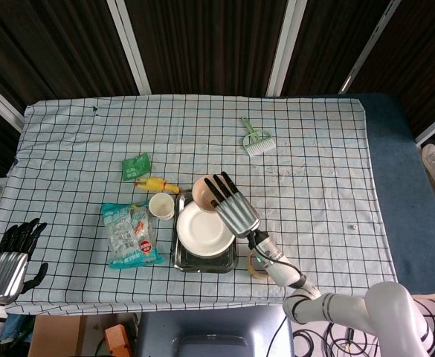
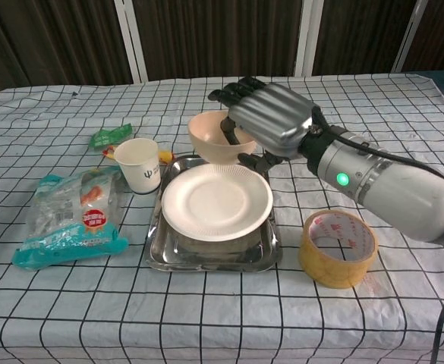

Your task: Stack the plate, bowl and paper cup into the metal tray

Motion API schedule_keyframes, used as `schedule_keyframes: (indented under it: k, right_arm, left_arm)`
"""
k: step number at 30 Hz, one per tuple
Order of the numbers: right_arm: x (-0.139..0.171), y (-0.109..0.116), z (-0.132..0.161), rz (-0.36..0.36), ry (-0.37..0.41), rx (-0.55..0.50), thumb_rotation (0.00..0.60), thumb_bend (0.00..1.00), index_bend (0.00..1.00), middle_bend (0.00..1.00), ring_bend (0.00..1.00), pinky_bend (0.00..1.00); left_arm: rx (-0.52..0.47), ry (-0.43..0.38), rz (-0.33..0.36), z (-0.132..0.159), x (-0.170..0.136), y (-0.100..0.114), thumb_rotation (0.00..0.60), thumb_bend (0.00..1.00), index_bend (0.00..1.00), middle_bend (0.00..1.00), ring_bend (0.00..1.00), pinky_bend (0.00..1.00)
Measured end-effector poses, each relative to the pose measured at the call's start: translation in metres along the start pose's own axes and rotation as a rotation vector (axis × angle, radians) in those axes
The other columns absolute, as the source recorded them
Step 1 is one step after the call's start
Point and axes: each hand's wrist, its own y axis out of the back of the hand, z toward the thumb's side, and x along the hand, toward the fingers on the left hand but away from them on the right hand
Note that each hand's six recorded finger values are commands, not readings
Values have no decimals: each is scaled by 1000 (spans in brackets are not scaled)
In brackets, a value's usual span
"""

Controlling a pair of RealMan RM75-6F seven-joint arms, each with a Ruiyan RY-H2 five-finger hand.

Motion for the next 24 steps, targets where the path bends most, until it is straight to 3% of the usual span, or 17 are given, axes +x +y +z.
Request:
schedule_keyframes:
  k: [5,18,24]
  right_arm:
    - [15,-6,25,12,73,30,600,497,647,44,0,32]
    - [19,-14,41,35,109,32,600,497,624,44,0,33]
    - [22,-17,43,36,118,52,600,497,529,47,0,34]
  left_arm:
    - [-2,-4,1,0,-1,1,600,407,0,2,0,74]
    - [-3,-4,6,1,-3,1,600,408,0,2,0,73]
    - [-4,-3,7,0,-3,2,600,407,0,2,0,73]
